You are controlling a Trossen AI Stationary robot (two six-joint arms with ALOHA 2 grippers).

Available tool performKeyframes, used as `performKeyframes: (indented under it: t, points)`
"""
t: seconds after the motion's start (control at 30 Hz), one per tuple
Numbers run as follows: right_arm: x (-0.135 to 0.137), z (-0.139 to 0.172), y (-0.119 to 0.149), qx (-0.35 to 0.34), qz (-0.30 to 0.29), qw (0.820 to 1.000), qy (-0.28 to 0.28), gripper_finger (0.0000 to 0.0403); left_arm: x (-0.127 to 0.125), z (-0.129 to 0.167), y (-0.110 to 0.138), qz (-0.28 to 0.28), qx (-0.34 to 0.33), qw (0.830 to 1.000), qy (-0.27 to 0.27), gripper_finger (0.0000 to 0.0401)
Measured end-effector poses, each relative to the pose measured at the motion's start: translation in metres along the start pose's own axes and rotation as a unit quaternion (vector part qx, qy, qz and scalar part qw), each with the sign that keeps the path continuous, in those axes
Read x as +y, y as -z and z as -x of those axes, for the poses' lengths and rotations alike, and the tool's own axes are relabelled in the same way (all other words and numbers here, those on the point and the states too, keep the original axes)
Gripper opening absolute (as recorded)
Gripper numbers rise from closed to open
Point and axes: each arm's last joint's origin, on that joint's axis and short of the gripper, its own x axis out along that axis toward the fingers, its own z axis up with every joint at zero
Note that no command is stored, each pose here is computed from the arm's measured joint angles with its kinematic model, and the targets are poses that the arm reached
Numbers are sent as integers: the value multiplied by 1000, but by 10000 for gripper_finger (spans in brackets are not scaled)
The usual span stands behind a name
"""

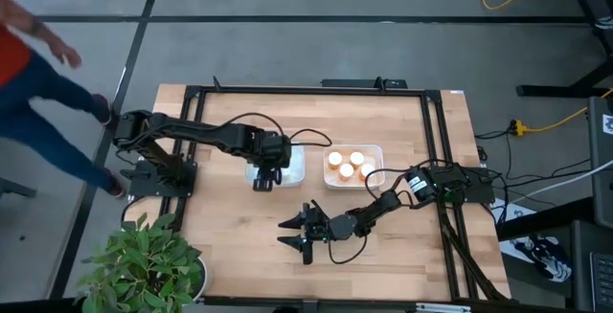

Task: Pick and place medicine bottles into bin by pill shape (circle, oval)
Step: Return to Home Position

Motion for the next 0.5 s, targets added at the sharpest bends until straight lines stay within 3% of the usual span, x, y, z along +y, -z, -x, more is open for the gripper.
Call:
performKeyframes:
  t: [0.33,0.5]
  points:
    - [0,0,0,0,0,1000,0,227,-23,48,-21,-11,1,1000,13,186]
    - [0,0,0,0,0,1000,0,227,-36,80,-15,-39,-28,999,-3,186]
